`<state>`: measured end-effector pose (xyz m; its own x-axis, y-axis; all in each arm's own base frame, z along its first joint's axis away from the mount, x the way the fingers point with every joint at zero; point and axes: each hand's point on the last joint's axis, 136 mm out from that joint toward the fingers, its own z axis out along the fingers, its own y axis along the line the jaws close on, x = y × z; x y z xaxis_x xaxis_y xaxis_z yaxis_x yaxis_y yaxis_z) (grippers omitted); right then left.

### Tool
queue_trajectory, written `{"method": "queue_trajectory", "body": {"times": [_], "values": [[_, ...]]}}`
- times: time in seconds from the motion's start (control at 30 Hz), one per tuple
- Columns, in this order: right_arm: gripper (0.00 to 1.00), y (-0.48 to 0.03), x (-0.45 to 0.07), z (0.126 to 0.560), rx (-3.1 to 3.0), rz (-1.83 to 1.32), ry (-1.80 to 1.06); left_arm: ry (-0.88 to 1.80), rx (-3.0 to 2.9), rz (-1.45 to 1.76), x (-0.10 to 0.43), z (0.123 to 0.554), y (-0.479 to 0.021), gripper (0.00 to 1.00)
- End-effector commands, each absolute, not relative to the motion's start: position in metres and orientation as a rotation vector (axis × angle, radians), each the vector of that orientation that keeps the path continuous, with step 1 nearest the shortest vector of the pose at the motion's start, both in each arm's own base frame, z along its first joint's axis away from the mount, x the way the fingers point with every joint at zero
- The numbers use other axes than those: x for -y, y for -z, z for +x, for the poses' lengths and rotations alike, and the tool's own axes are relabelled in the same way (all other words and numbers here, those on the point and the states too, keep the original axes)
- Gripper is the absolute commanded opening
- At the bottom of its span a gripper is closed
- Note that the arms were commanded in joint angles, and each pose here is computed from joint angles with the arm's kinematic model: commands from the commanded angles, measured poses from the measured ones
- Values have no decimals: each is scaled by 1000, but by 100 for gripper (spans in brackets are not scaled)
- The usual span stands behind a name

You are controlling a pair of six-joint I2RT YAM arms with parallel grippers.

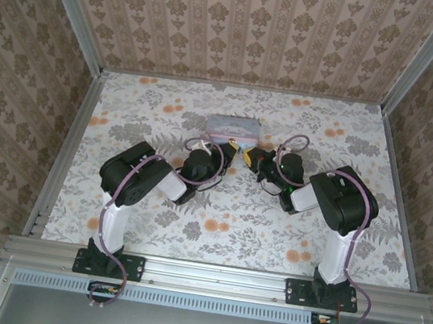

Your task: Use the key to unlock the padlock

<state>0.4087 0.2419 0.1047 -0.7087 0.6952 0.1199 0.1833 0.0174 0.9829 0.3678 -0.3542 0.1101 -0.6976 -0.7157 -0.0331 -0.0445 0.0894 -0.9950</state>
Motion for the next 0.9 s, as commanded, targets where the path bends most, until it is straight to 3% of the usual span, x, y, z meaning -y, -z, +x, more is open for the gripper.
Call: {"method": "queue_trajectory", "body": {"times": [0.0,0.4,0.63,0.87], "values": [[0,-202,-319,365,-1841,421,-2063,1958,-2012,-415,425,301,-127,0],[0,-152,-288,382,-1906,525,-1936,1933,-2027,-423,419,299,-120,0],[44,-147,-268,380,-1904,533,-1872,1853,-2054,-444,404,306,-100,0],[63,-122,-251,364,-1988,537,-1780,1786,-2077,-462,387,317,-82,0]]}}
